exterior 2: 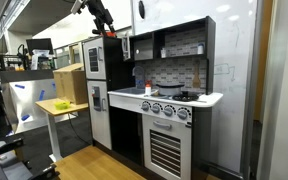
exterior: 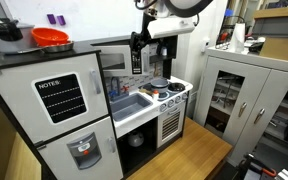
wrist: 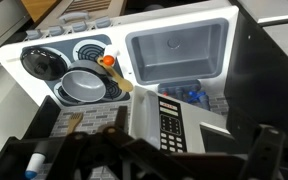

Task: Close the top cupboard door

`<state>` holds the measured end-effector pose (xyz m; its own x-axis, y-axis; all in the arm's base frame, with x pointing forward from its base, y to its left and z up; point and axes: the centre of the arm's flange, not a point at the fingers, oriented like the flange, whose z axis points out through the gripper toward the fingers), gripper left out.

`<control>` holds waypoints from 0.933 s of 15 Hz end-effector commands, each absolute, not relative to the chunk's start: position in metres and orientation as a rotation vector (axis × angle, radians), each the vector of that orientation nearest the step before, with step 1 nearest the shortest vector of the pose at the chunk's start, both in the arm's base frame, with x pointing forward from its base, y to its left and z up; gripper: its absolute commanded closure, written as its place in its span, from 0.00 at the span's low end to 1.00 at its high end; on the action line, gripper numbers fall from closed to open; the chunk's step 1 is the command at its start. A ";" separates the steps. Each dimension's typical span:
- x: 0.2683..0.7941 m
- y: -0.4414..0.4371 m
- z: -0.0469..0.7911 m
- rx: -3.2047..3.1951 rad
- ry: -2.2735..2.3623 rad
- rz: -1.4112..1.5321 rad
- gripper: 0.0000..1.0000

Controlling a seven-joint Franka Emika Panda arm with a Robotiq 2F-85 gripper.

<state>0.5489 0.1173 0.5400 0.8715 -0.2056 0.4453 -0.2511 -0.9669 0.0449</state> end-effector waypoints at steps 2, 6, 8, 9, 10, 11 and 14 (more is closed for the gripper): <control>0.578 0.118 0.542 2.945 -0.384 0.646 0.00; 0.604 0.116 0.537 2.950 -0.420 0.623 0.40; 0.616 0.113 0.536 2.947 -0.444 0.621 0.53; 0.621 0.111 0.536 2.946 -0.458 0.620 0.62; 0.624 0.110 0.538 2.944 -0.467 0.622 0.67; 0.627 0.109 0.541 2.942 -0.479 0.629 0.76; 0.638 0.105 0.548 2.917 -0.525 0.651 0.96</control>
<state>0.6210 0.1050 0.5395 0.8592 -0.2796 0.4285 -0.3165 -0.9485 0.0156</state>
